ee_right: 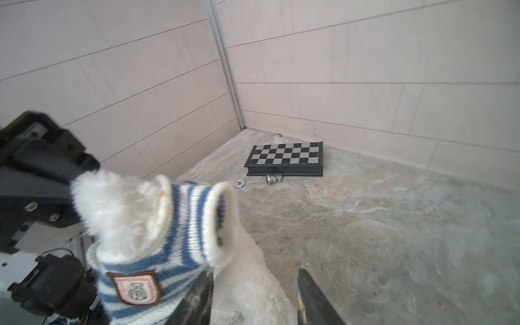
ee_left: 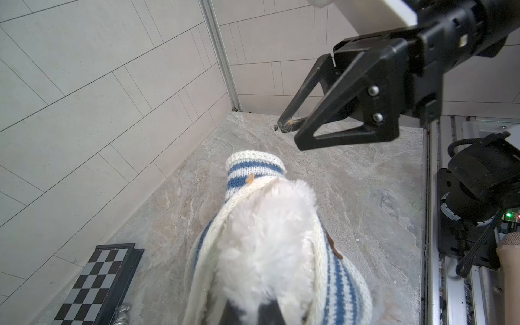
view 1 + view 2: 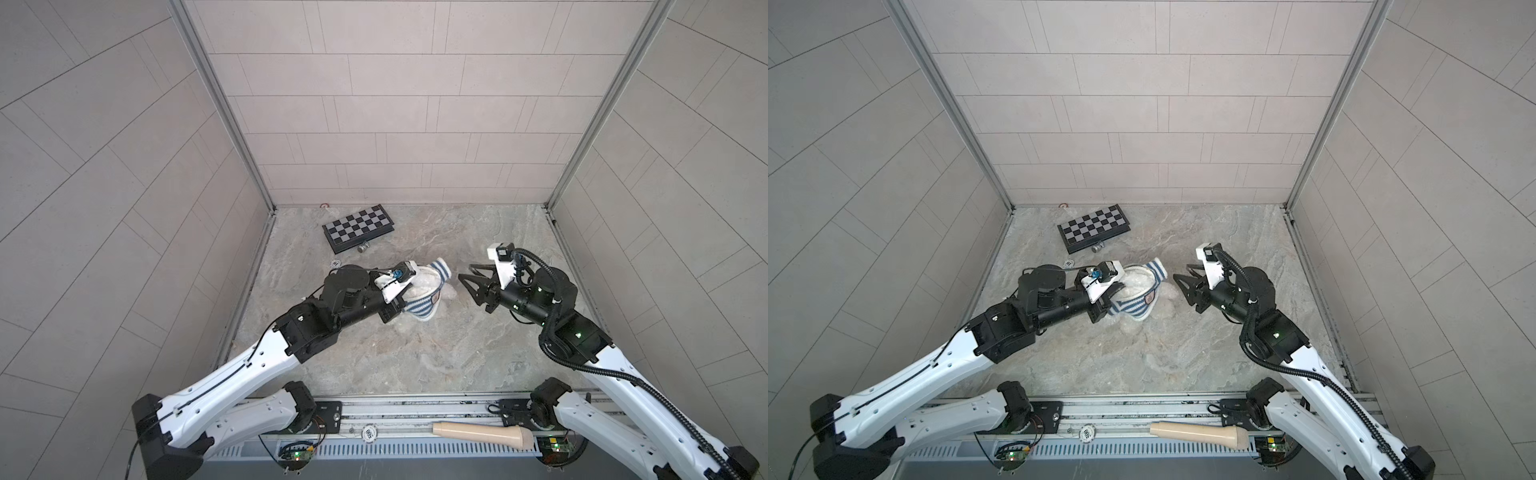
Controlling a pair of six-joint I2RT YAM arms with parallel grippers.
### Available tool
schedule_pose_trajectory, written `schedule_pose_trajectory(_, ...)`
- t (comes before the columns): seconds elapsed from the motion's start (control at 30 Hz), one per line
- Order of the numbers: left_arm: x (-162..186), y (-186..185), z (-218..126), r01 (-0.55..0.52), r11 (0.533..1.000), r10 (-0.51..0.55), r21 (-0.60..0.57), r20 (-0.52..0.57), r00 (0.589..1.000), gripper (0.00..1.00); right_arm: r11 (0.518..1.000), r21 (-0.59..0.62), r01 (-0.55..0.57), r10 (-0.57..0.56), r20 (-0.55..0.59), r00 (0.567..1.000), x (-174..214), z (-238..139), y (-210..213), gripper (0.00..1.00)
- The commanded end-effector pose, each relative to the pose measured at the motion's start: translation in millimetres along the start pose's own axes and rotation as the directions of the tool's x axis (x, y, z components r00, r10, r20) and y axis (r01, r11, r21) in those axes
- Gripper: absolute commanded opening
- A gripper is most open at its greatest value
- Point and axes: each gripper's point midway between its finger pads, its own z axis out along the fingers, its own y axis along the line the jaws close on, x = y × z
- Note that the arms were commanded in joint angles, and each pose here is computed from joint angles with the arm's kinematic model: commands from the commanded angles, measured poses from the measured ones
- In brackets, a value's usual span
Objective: Dress the teddy bear
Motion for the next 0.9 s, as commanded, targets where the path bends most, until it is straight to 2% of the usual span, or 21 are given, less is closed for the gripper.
schedule_pose_trajectory(0.0, -16, 8, -7, 0.014, 0.999, -0.011, -0.038, 0.078, 0.997, 0.00, 0.976, -0.070, -0.206, 0.206, -0.021, 0.978, -2, 2, 8, 0.46)
schedule_pose_trajectory(0.17, -13, 5, -9, 0.023, 0.999, -0.020, -0.027, 0.081, 0.997, 0.00, 0.943, -0.140, -0.301, 0.286, -0.118, 0.951, 11, 19, 18, 0.43)
schedule_pose_trajectory(0.5, -13, 2, -10, 0.029, 0.999, -0.028, -0.013, 0.083, 0.996, 0.00, 0.930, -0.168, -0.327, 0.289, -0.217, 0.933, 28, 39, 27, 0.42)
schedule_pose_trajectory(0.67, -12, 1, -8, 0.032, 0.999, -0.032, -0.004, 0.080, 0.996, 0.00, 0.921, -0.205, -0.332, 0.283, -0.237, 0.929, 28, 47, 38, 0.46)
schedule_pose_trajectory(0.87, -11, 0, -7, 0.035, 0.999, -0.035, 0.002, 0.079, 0.996, 0.00, 0.913, -0.233, -0.335, 0.271, -0.270, 0.924, 33, 56, 47, 0.47)
